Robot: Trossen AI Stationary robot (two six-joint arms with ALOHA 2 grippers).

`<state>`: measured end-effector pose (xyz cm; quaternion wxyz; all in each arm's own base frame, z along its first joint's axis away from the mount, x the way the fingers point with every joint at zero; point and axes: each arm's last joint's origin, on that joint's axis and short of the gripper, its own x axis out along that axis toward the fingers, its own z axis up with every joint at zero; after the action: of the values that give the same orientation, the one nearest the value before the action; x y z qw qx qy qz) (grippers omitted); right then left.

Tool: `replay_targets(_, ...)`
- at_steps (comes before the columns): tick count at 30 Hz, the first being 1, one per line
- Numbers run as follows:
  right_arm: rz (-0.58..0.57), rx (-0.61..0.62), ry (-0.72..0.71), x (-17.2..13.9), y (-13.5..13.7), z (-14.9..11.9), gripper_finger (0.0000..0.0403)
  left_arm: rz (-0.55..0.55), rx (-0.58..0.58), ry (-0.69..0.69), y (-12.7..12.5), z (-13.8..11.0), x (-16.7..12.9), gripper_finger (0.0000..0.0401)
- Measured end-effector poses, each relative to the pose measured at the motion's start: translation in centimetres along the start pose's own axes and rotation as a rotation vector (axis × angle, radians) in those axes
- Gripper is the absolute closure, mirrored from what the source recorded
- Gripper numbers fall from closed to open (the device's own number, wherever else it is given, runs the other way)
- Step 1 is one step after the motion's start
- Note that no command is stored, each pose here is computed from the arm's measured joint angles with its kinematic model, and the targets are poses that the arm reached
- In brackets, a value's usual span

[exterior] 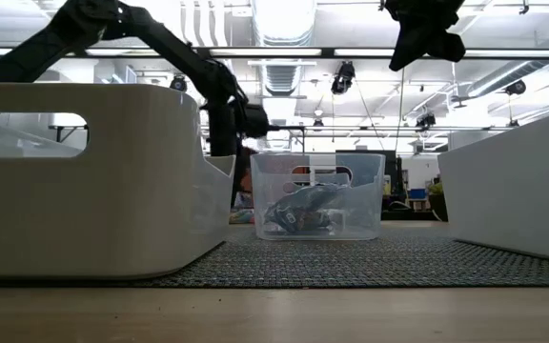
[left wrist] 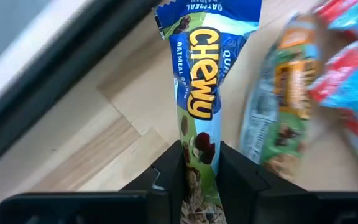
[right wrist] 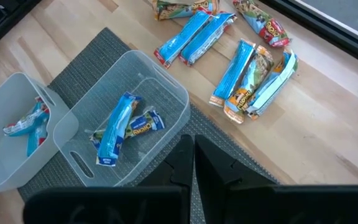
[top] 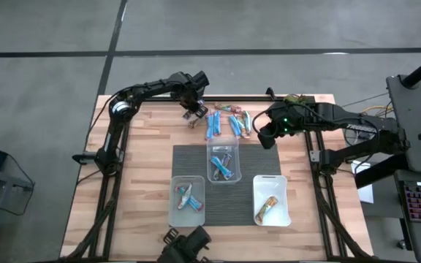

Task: Pick and place Granola Bars by type
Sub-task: Put the blue granola bar into the transparent bin

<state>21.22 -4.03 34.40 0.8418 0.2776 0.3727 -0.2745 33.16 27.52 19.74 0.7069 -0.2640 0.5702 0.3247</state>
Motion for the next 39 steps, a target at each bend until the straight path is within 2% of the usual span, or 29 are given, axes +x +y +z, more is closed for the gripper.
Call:
replay_targets(10, 0.0, -0.005, 0.0, 0.0, 0.0, 0.0, 0.0394, -0.035, 0.047, -0.079, -0.7, 0.8, -8.0, 0.0337)
replay_targets(16, 0.0, -0.007, 0.0, 0.0, 0.0, 0.0, 0.0394, -0.069, 0.115, -0.127, -3.3, 0.0, -13.0, 0.0337)
replay_targets(21, 0.0, -0.009, 0.0, 0.0, 0.0, 0.0, 0.0394, -0.141, 0.145, -0.168, -6.7, -1.1, -16.2, 0.0337)
replay_targets(26, 0.0, -0.013, 0.001, 0.0, 0.0, 0.0, 0.0394, -0.205, 0.166, -0.19, -10.5, -2.5, -17.6, 0.0337)
replay_targets(34, 0.001, -0.06, 0.002, 0.0, 0.0, 0.0, 0.0394, -0.264, 0.164, -0.124, -15.9, -5.7, -17.5, 0.0337)
replay_targets(39, 0.001, -0.099, 0.006, 0.0, 0.0, 0.0, 0.0394, -0.291, 0.156, -0.097, -18.3, -7.5, -17.5, 0.0337)
